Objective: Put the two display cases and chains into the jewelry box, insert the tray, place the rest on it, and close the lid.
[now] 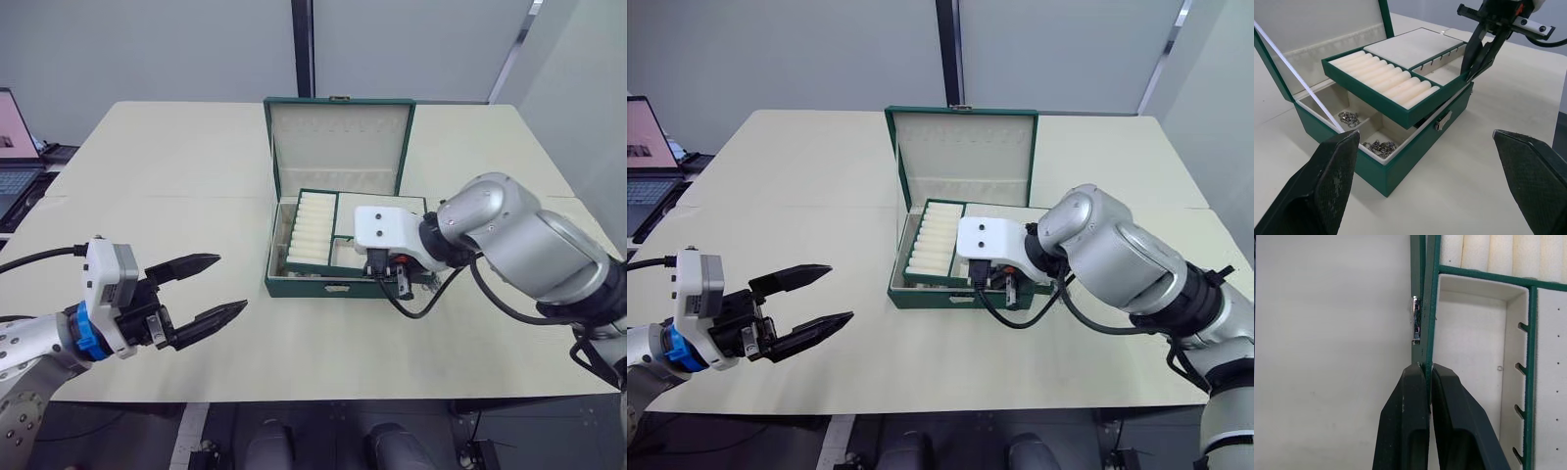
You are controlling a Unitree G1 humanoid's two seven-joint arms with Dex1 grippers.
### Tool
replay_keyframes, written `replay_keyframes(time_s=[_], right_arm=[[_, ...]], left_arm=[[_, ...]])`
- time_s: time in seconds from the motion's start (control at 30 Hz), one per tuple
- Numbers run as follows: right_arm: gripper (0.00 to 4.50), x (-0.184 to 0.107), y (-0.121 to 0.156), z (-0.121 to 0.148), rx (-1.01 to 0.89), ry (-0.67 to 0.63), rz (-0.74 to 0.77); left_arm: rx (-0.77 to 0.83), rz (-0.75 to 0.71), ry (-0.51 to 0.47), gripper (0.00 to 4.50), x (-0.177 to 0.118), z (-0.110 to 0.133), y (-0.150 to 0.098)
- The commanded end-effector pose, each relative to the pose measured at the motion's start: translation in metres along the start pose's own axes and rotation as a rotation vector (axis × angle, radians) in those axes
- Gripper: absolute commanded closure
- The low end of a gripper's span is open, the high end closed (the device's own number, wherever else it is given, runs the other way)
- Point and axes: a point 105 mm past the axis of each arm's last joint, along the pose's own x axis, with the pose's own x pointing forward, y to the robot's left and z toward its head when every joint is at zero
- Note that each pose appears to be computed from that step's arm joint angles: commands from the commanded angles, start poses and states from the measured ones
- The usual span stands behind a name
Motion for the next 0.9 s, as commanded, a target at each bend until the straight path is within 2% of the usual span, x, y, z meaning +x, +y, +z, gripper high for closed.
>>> replay_keyframes(time_s=[0.03, 0.37, 0.9], right_arm=[[4.47, -0.003, -0.008, 0.010, -0.053, -0.023, -0.047], [4.47, 0.016, -0.012, 0.007, -0.085, -0.051, -0.017], [4.47, 0.031, -0.010, 0.017, -0.131, -0.084, 0.024]], left_arm=[[0.050, 0.011, -0.005, 0.00, -0.006, 0.011, 0.001], [0.039, 0.019, 0.017, 0.00, -0.012, 0.005, 0.000], [0.039, 0.005, 0.026, 0.00, -0.016, 0.001, -0.004]])
